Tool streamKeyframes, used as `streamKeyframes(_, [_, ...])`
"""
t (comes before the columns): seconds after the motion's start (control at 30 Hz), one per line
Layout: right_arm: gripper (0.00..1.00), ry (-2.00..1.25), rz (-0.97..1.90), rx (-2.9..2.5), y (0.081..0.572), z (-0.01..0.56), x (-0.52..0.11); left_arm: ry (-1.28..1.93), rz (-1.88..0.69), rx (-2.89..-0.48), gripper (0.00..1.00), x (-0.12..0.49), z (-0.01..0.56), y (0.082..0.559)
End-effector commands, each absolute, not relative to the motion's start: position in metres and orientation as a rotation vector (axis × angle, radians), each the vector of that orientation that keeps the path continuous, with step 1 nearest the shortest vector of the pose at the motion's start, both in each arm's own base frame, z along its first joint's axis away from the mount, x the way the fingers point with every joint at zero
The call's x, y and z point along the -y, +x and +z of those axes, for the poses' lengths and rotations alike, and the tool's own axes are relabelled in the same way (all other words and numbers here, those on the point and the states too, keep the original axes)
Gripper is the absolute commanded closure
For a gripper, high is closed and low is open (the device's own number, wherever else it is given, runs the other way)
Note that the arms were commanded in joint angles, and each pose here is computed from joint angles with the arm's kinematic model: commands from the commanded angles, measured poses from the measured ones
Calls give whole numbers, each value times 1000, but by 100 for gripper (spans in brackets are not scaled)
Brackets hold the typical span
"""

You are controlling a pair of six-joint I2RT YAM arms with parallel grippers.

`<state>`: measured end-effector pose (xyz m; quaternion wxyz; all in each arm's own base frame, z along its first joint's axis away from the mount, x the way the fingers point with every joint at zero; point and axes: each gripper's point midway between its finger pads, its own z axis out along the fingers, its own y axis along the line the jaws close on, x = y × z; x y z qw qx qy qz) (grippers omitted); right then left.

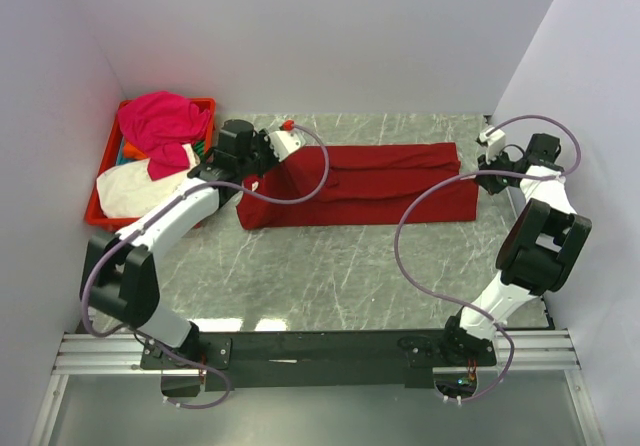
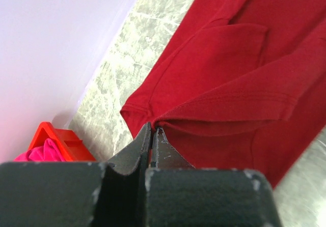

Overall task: Fold and stack the t-shirts
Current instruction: Fold the tshirt

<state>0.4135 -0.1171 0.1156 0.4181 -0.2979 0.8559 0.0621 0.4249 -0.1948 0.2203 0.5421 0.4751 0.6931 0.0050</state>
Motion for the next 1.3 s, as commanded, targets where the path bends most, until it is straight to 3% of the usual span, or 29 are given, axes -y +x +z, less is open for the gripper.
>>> streamKeyframes(0.0, [100,-724,144,-2140,421,110,124,1088,9,-1542,100,202,254,448])
streamKeyframes(0.8, [100,-645,146,-2206,451,80,142,1082,24,-1629,100,196,217,506])
streamKeyframes(1.27, [100,-669,146,-2217,462,73,133,1055,38,-1681,100,181,202,513])
